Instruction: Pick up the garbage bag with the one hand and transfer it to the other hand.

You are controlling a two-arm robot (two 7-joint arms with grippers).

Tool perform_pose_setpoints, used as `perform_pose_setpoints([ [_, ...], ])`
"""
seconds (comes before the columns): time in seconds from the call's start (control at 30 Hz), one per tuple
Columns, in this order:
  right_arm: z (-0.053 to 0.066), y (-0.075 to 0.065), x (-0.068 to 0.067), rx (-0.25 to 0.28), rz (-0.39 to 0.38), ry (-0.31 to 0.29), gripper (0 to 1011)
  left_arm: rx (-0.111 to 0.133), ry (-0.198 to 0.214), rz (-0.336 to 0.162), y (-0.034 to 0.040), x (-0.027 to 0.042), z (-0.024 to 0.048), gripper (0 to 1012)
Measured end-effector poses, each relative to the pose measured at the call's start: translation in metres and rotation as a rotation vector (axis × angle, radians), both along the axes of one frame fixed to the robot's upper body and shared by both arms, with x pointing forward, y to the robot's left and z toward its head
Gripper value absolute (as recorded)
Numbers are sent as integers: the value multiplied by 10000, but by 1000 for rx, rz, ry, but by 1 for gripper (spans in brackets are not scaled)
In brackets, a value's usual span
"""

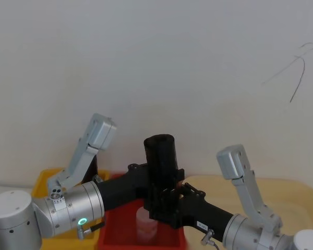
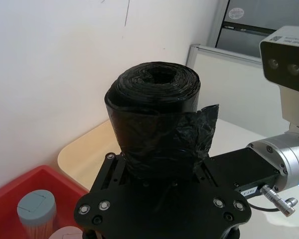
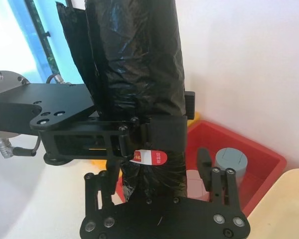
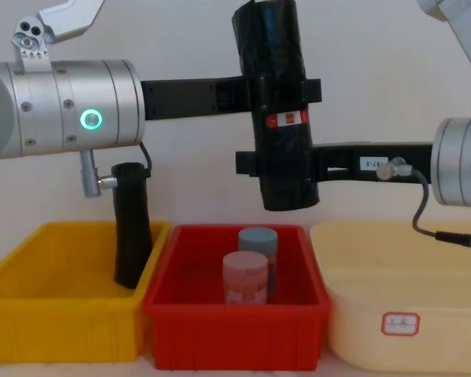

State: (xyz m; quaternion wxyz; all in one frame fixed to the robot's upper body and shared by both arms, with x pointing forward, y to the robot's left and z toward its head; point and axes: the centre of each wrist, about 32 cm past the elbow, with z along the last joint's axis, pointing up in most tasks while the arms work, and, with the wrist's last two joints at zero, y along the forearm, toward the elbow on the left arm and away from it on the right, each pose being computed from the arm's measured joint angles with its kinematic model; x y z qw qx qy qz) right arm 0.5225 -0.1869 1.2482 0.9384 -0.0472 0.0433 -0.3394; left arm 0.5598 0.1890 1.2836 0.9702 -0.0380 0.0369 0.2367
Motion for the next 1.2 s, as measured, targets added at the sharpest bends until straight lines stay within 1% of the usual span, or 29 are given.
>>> perform_pose_setpoints([
  [0.07, 1, -1, 1, 0, 0, 0, 908, 2, -2, 0, 0, 0, -3, 401],
  [0.13, 1, -1, 1, 0, -1, 0, 841, 6, -5, 1, 1, 1, -7, 401],
  [0.2, 0, -2, 2, -1, -1, 0, 807, 8, -6, 2, 0, 2, -10, 401],
  [0.23, 0, -1, 2, -1, -1, 1, 748, 9, -7, 2, 0, 2, -13, 401],
  [0.37, 0, -1, 2, -1, -1, 1, 675, 12, -10, 3, 1, 2, -18, 401],
  [0.4, 0, 0, 2, -1, 0, 1, 618, 13, -10, 3, 1, 3, -19, 401],
  [0.43, 0, -1, 2, -1, 0, 1, 602, 14, -11, 3, 1, 3, -21, 401],
  [0.47, 0, -1, 2, -2, 0, 1, 559, 14, -11, 3, 1, 3, -21, 401],
  [0.57, 1, -2, 3, -2, -1, 1, 535, 15, -13, 4, 1, 3, -23, 401],
  [0.8, 1, -2, 3, -1, -1, 2, 535, 18, -14, 4, 1, 4, -25, 404],
  [0.93, 0, -2, 2, 2, -2, 3, 533, 19, -14, 5, 2, 4, -28, 505],
  [0.97, -1, -2, 2, 3, -3, 3, 533, 20, -14, 5, 2, 4, -29, 560],
  [1.0, -2, -1, 1, 3, -4, 3, 533, 20, -14, 5, 2, 4, -30, 570],
  [1.1, -6, 2, 0, 7, -9, 3, 533, 20, -14, 5, 3, 4, -31, 673],
  [1.2, -7, 3, 0, 13, -16, 1, 533, 21, -14, 5, 3, 4, -32, 751],
])
